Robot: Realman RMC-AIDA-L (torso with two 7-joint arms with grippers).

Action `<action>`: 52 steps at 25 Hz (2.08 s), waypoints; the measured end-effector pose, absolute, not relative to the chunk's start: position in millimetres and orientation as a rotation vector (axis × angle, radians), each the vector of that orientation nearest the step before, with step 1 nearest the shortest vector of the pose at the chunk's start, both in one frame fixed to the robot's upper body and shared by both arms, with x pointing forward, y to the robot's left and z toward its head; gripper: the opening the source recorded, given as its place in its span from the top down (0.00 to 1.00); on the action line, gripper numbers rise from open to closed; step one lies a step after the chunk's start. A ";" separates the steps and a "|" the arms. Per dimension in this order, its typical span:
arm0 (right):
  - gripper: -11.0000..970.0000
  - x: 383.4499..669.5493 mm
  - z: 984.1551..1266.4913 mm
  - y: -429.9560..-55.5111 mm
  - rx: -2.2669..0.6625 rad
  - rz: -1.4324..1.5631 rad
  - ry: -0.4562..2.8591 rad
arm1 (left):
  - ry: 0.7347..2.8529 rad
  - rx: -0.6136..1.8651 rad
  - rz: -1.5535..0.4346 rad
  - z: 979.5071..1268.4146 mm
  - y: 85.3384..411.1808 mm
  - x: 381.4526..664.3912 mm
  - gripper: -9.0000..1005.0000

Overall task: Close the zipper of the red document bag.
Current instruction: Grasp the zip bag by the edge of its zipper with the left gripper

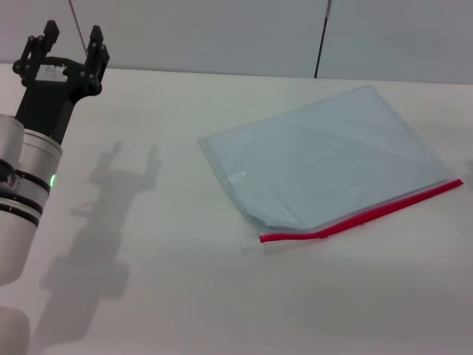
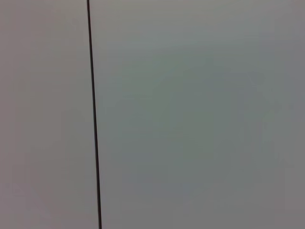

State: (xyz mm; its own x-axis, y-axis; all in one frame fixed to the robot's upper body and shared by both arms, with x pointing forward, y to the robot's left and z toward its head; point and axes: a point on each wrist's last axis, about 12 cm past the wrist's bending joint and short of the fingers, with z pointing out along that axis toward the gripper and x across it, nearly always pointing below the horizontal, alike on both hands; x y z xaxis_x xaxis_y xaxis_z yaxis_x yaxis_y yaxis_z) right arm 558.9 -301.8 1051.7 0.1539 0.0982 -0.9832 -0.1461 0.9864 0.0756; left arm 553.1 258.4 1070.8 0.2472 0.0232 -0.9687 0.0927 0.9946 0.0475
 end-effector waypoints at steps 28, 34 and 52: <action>0.07 556.2 1049.9 -304.6 -0.036 0.169 1.411 | 1.683 0.765 -0.214 1074.2 186.6 582.4 0.35; 0.07 555.6 1049.5 -305.4 -0.035 0.167 1.412 | 1.682 1.093 -0.140 1087.3 150.0 565.4 0.35; 0.07 557.1 1050.6 -304.1 -0.037 0.171 1.409 | 1.609 1.604 0.105 1110.1 102.0 515.9 0.35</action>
State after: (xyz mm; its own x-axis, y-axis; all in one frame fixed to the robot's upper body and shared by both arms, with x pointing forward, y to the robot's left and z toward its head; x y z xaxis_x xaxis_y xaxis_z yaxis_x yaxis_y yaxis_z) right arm 557.1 -304.1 1050.6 0.1507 0.0968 -0.9838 -0.1408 0.9872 0.0755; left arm 515.9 102.0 1110.1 0.1720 0.8572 -0.4854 0.7865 0.1772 0.5916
